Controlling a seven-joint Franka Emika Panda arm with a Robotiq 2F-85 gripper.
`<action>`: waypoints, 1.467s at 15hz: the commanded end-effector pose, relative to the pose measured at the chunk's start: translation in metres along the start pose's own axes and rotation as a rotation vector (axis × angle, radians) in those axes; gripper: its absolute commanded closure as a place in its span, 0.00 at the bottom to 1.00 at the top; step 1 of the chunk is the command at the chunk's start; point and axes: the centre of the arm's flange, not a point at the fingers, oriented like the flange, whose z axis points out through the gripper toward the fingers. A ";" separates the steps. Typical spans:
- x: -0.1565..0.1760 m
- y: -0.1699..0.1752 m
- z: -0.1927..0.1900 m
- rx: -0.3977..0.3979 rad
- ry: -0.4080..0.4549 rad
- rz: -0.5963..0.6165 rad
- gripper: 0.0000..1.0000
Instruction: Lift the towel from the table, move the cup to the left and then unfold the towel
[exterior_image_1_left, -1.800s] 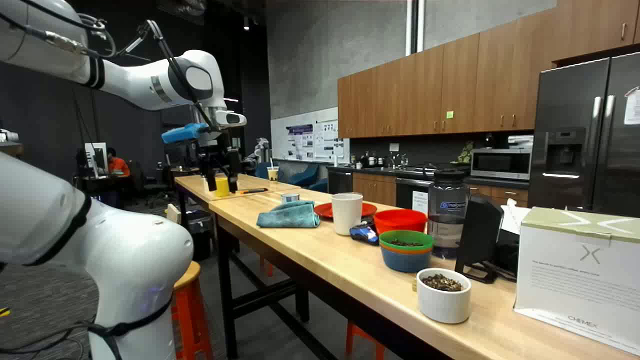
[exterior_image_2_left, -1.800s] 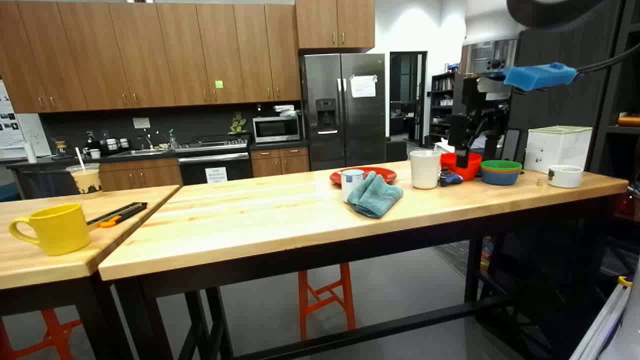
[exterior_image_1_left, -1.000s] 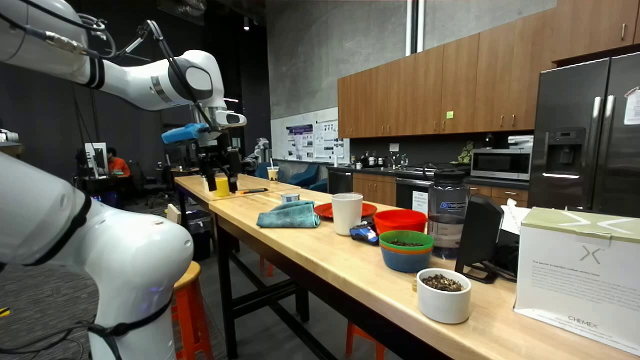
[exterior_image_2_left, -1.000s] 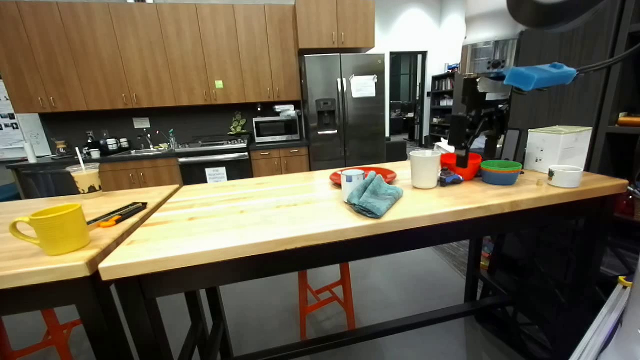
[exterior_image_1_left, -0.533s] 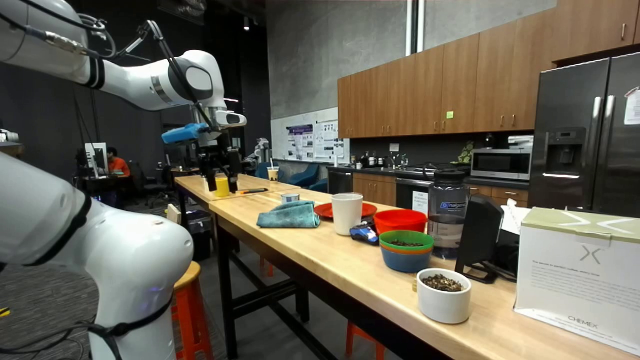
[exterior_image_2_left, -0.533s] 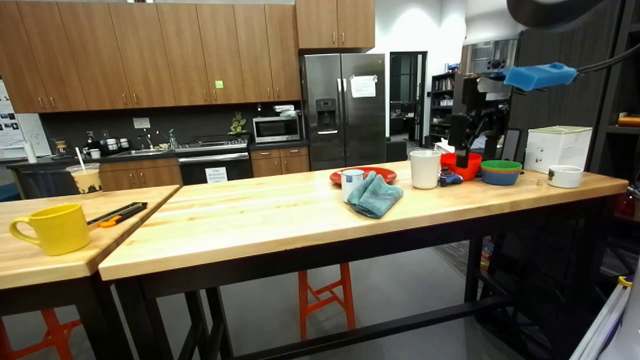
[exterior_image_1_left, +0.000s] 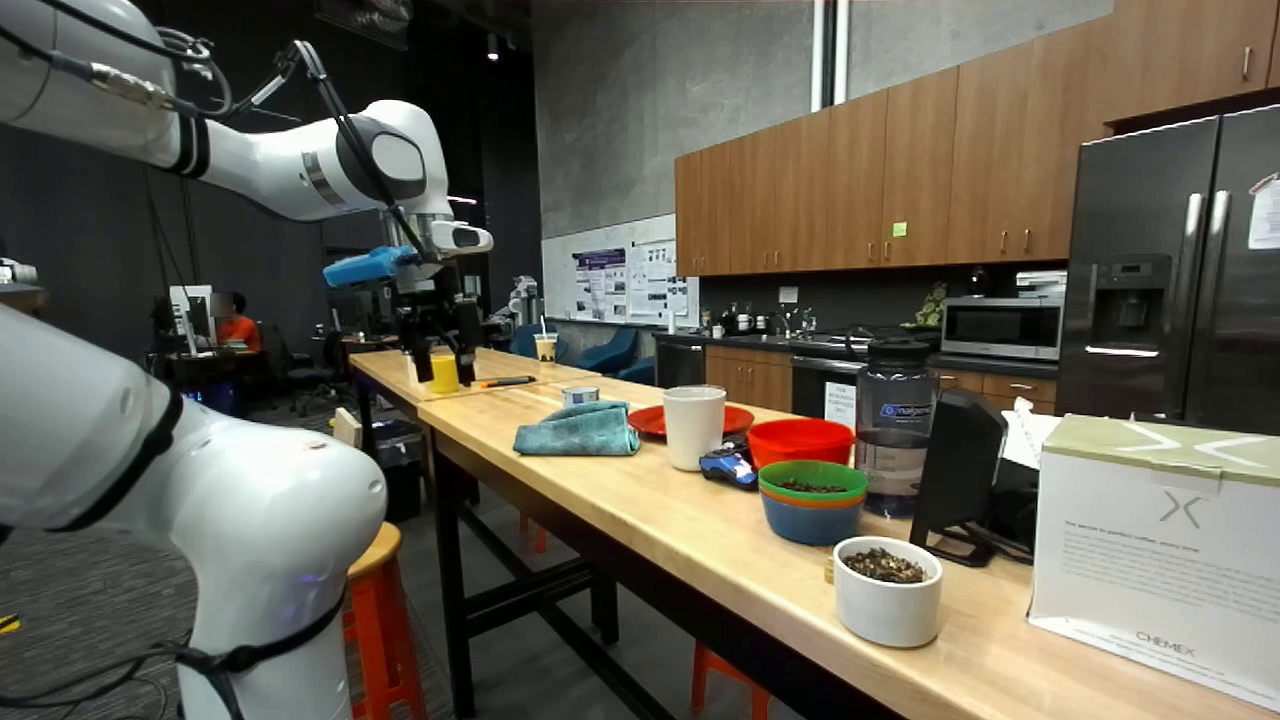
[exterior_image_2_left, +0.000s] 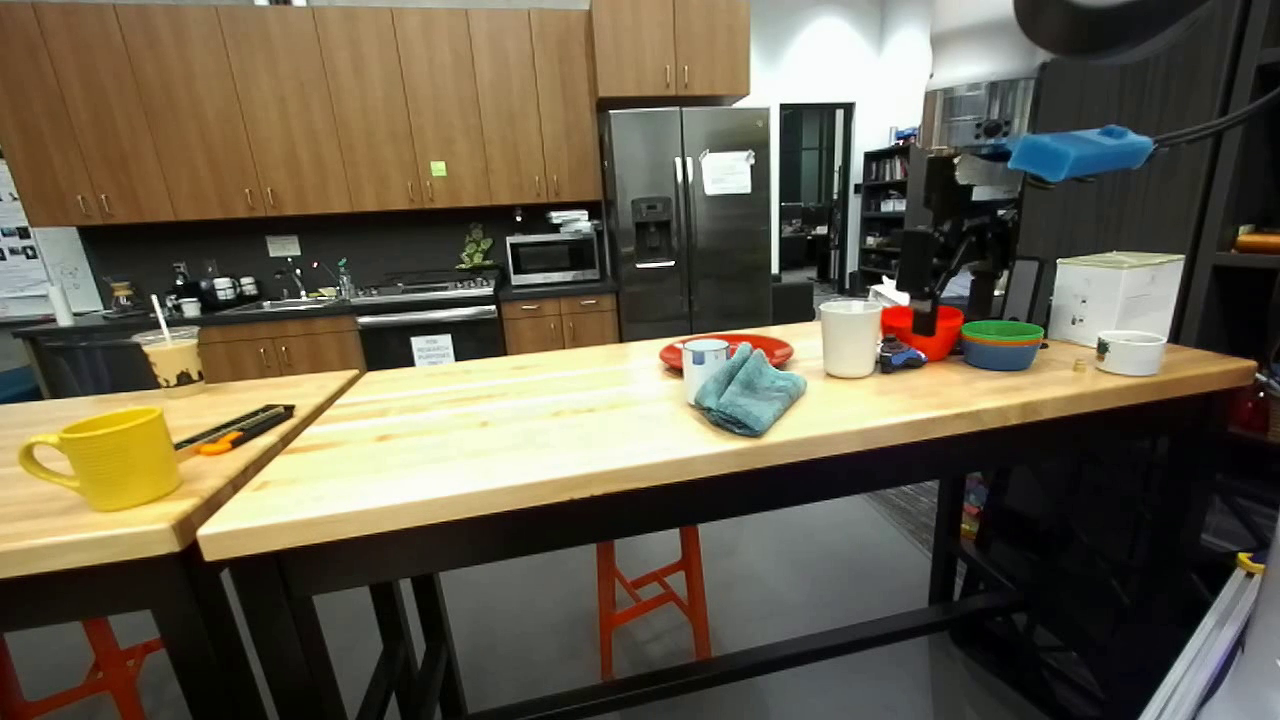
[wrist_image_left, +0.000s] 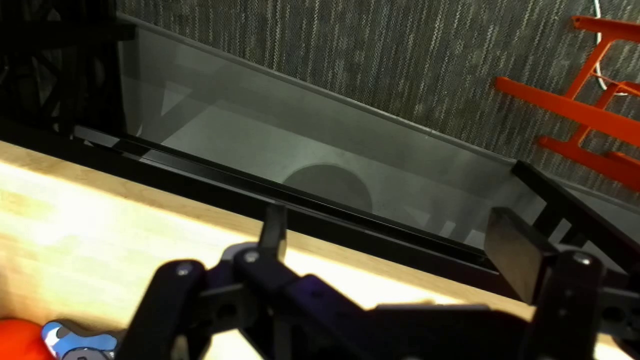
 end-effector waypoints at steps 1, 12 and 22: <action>0.000 0.000 0.000 0.000 0.000 0.000 0.00; 0.000 0.000 0.000 0.000 0.000 0.000 0.00; 0.001 -0.005 0.008 0.012 -0.017 -0.018 0.00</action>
